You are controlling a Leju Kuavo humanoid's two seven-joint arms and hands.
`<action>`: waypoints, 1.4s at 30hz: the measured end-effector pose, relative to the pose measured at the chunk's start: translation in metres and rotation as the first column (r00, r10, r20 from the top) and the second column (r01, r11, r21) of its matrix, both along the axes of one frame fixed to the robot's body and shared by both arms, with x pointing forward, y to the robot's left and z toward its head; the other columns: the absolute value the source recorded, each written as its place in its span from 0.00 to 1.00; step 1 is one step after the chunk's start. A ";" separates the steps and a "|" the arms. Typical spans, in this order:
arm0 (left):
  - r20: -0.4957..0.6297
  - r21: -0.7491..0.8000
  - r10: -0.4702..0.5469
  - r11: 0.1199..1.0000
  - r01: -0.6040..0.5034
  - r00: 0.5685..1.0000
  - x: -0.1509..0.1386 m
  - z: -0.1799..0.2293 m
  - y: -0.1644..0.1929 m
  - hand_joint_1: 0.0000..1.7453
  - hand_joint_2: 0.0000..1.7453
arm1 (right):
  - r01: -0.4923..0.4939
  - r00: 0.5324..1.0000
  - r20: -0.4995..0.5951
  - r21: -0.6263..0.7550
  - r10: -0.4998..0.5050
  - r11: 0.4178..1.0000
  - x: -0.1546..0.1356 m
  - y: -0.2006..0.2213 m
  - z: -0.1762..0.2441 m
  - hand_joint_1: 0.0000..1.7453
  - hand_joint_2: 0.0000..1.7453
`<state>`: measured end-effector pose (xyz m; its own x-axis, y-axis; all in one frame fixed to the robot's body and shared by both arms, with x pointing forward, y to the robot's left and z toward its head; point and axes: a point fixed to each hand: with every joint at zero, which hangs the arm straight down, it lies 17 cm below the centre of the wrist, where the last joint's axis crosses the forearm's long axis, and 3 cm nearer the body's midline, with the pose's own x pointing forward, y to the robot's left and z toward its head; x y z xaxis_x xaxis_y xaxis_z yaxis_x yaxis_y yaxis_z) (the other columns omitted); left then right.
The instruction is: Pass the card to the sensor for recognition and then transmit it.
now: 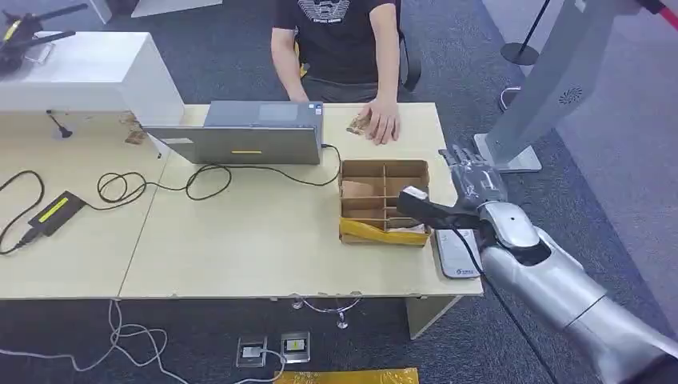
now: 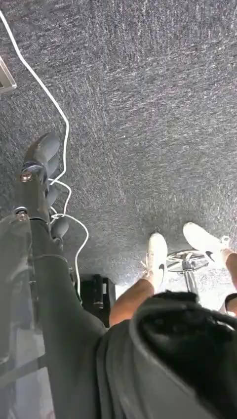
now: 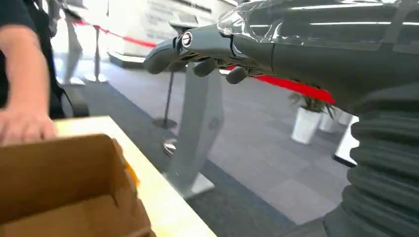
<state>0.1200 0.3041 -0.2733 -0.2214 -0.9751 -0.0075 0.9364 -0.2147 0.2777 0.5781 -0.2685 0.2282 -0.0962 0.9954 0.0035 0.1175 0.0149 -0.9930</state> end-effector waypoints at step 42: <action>0.019 -0.007 -0.098 0.995 0.098 0.995 -0.005 -0.001 -0.001 0.00 0.00 | -0.277 0.908 0.353 0.105 0.224 0.955 -0.106 0.081 0.070 0.00 1.00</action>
